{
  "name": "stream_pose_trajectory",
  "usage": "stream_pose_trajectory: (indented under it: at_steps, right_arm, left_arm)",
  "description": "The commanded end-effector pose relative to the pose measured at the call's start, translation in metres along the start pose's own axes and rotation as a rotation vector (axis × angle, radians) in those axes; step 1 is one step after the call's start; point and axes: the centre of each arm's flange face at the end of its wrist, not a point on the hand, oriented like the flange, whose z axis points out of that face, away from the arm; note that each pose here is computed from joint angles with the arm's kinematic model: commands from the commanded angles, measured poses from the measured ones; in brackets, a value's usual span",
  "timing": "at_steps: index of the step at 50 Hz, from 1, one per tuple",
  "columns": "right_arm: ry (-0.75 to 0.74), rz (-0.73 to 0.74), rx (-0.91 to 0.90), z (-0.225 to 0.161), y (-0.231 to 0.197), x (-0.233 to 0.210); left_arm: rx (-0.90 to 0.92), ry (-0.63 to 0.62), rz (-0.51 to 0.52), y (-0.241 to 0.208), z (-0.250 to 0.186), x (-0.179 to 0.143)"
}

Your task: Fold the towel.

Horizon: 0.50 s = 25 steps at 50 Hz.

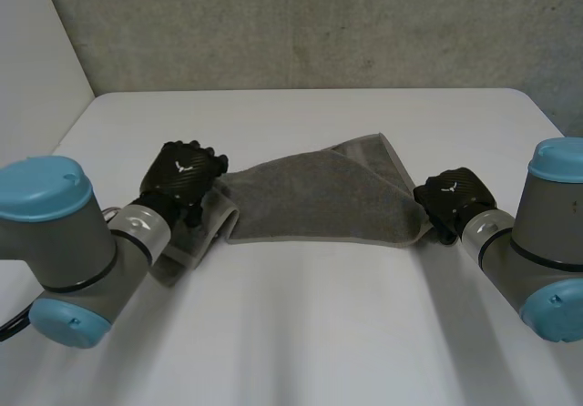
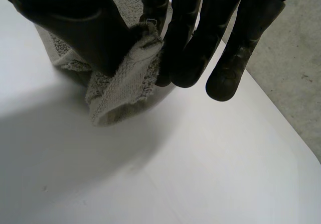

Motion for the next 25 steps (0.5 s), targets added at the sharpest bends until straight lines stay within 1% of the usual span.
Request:
stream_pose_trajectory:
  at_steps: [1, 9, 18, 21, 25]
  right_arm:
    - [-0.001, -0.002, -0.001, 0.000, 0.000, 0.000]
    - [0.000, -0.002, -0.001, 0.001, 0.001, 0.000]
    - [0.000, -0.003, -0.003, 0.001, 0.001, 0.000]
    - [0.000, -0.003, -0.003, 0.002, 0.002, 0.000]
    - [0.002, -0.005, -0.002, 0.003, 0.002, 0.000]
  left_arm:
    - [0.002, 0.032, 0.014, -0.001, 0.003, 0.022]
    - [-0.024, 0.046, 0.027, 0.011, 0.016, 0.036]
    - [-0.038, 0.025, 0.030, 0.020, 0.029, 0.037]
    - [-0.039, 0.003, 0.029, 0.020, 0.034, 0.034]
    - [-0.042, -0.064, 0.032, 0.018, 0.039, 0.023]
